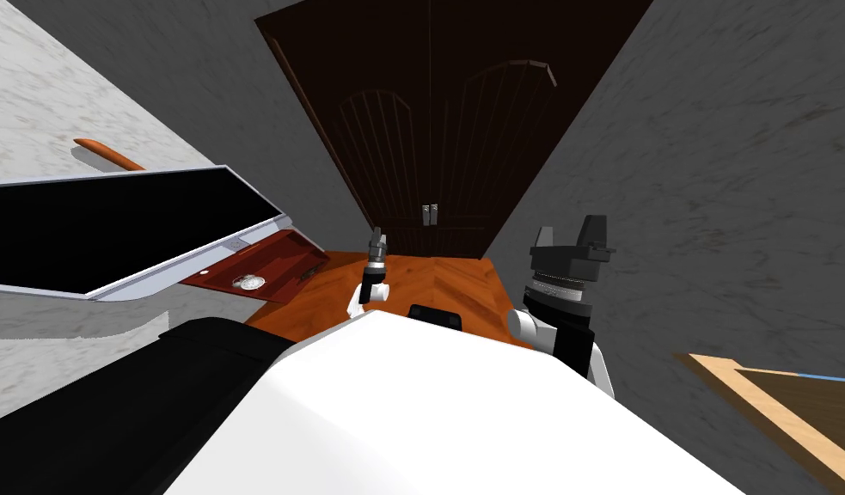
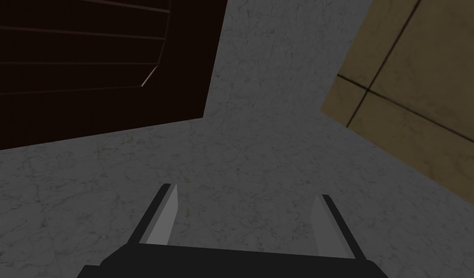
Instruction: Pull the door open
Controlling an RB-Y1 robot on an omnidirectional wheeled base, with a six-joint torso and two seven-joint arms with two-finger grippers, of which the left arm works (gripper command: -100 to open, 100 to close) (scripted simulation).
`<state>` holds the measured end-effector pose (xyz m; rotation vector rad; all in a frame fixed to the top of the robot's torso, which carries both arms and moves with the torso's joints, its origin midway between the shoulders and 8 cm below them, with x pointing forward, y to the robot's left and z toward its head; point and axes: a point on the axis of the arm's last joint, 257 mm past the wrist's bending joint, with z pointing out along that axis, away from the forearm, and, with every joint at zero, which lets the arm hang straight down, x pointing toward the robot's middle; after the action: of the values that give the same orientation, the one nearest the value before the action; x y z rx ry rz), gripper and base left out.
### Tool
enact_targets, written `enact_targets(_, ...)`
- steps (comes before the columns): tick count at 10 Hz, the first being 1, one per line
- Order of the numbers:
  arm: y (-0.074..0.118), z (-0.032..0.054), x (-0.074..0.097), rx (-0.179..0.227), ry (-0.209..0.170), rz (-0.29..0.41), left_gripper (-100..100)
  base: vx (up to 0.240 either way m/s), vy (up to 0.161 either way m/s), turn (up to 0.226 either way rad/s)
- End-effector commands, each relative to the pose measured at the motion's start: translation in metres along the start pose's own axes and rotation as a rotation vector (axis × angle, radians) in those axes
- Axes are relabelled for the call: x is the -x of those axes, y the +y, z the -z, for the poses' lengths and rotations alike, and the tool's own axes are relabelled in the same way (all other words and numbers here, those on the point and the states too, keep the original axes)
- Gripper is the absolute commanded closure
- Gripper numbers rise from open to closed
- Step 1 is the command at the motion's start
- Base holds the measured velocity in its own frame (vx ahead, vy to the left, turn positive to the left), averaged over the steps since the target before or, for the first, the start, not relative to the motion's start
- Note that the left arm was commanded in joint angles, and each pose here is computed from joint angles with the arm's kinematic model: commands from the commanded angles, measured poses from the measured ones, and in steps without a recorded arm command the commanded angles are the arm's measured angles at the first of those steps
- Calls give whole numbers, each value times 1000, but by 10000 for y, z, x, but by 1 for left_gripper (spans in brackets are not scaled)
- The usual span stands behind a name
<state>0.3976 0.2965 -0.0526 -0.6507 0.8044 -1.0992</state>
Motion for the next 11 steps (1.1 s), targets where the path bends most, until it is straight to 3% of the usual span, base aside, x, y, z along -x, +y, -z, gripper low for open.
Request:
enact_targets(1,156,-4,-41,30,9,12,-100,120,-9,-1)
enact_targets(3,284,-8,-70,55,15,23,-100,124,-11,2)
enact_targets(5,542,-11,-130,105,26,44,-100,163,-20,0)
enact_targets(11,941,-2,-224,186,40,78,-100,107,-19,1)
